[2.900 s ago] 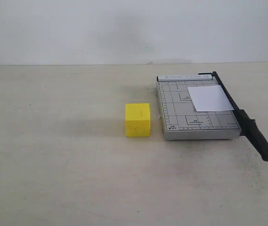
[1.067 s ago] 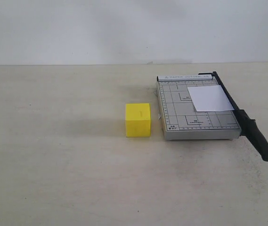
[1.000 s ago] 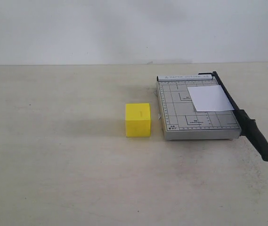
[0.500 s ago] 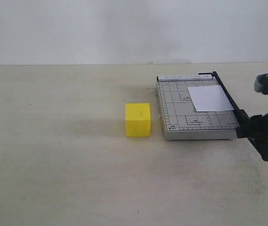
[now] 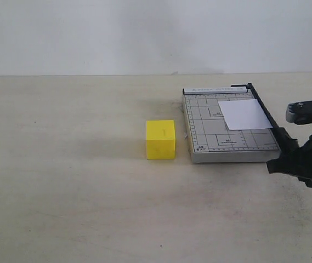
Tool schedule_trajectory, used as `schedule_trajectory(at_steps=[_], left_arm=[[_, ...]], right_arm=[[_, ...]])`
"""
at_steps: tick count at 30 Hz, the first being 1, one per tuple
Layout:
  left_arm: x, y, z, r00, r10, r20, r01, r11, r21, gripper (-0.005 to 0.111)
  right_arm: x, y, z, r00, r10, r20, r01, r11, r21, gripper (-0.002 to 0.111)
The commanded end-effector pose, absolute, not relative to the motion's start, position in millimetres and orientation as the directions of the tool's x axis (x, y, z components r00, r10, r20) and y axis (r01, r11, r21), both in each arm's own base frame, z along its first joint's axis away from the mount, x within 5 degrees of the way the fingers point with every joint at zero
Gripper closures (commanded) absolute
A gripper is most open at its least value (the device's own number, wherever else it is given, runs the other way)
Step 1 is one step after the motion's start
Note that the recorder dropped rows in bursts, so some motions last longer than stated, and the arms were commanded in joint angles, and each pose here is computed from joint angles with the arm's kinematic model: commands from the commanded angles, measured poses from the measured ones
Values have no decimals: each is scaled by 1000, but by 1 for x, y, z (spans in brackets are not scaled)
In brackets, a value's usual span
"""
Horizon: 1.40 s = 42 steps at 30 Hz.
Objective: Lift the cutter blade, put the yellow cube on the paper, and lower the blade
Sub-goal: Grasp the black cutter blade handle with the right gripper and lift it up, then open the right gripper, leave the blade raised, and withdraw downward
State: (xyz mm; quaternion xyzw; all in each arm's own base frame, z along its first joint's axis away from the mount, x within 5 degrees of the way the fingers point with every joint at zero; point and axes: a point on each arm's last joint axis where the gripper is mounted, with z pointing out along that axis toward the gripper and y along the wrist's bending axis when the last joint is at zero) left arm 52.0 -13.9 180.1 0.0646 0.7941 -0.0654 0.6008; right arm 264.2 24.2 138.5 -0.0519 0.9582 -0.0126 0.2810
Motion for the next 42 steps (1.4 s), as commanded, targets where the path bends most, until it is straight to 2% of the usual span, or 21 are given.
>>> schedule_trajectory(at_steps=[1, 6, 16, 25, 27, 30, 33, 36, 42], left_arm=[[52, -14, 182, -254, 16, -967, 179, 983, -30, 102], [52, -14, 182, -254, 16, -967, 179, 983, -30, 102], [52, -14, 182, -254, 16, -967, 179, 983, -30, 102], [52, -14, 182, -254, 16, -967, 179, 983, -30, 102], [52, -14, 182, -254, 16, -967, 179, 983, -30, 102], [52, -14, 182, -254, 16, -967, 179, 983, -30, 102], [52, -14, 182, -254, 16, -967, 179, 983, -30, 102], [52, -14, 182, -254, 16, -967, 179, 983, -30, 102], [52, -14, 182, -254, 19, -967, 178, 984, -27, 102]], right_arm=[[263, 19, 147, -842, -93, -531, -59, 995, -81, 108], [263, 18, 179, -775, -88, -625, -47, 996, -81, 108], [255, 20, 256, -544, -72, -836, -51, 997, -53, 108], [253, 18, 262, -538, -70, -840, -35, 998, -61, 107], [253, 17, 262, -544, -70, -836, -31, 998, -64, 98], [253, 17, 262, -544, -70, -836, -31, 998, -64, 77], [252, 17, 262, -549, -70, -833, -26, 997, -67, 62], [246, 13, 266, -558, -66, -827, 1, 997, -81, 55], [218, 3, 294, -520, -49, -853, 79, 991, -105, 55]])
